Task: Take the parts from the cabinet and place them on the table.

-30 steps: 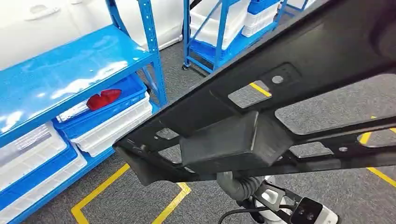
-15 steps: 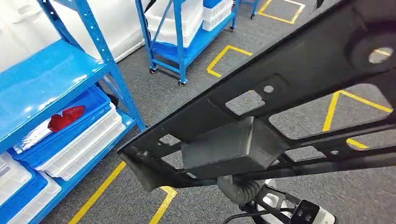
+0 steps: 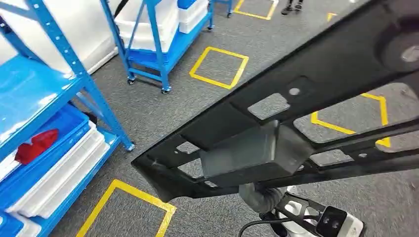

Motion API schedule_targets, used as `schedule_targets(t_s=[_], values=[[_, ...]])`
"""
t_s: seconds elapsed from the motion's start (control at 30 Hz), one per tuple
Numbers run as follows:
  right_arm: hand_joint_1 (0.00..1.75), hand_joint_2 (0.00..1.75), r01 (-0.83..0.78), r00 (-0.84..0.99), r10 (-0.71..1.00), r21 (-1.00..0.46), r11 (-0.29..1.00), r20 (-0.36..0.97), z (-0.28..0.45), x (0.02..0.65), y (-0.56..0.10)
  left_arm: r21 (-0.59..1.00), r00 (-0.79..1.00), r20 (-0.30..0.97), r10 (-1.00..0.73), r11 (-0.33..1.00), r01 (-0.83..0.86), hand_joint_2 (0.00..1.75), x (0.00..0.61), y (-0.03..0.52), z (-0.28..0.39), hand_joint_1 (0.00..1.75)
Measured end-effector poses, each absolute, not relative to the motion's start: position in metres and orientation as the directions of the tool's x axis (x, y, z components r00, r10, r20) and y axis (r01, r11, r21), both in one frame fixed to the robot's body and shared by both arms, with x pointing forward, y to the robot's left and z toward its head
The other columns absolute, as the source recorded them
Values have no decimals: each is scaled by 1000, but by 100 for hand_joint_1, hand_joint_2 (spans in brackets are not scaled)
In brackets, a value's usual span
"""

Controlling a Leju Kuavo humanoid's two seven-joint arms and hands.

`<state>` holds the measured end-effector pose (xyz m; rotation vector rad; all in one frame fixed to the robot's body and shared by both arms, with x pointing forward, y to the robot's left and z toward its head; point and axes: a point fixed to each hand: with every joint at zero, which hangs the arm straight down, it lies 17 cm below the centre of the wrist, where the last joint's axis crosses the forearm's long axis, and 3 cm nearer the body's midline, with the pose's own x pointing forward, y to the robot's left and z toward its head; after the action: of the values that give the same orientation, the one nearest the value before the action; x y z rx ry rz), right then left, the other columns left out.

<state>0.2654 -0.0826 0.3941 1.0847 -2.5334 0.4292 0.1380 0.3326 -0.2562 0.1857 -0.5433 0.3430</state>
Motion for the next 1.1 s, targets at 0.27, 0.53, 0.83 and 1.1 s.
schedule_targets(t_s=[0.27,0.53,0.83,1.1], values=[[175,175,-757,-627,-661,-126,641,413,400,265,-88,104,797,537,276,916,-388,0,140,343,-255,0],[175,175,-791,-591,-706,-106,603,390,405,262,-83,154,805,511,303,889,-432,0,128,360,-258,0],[175,175,-789,-591,-715,-80,610,373,410,265,-82,161,803,511,307,883,-440,0,127,365,-258,0],[175,175,-762,-621,-691,-77,644,370,413,271,-83,160,800,515,308,882,-442,0,127,374,-257,0]])
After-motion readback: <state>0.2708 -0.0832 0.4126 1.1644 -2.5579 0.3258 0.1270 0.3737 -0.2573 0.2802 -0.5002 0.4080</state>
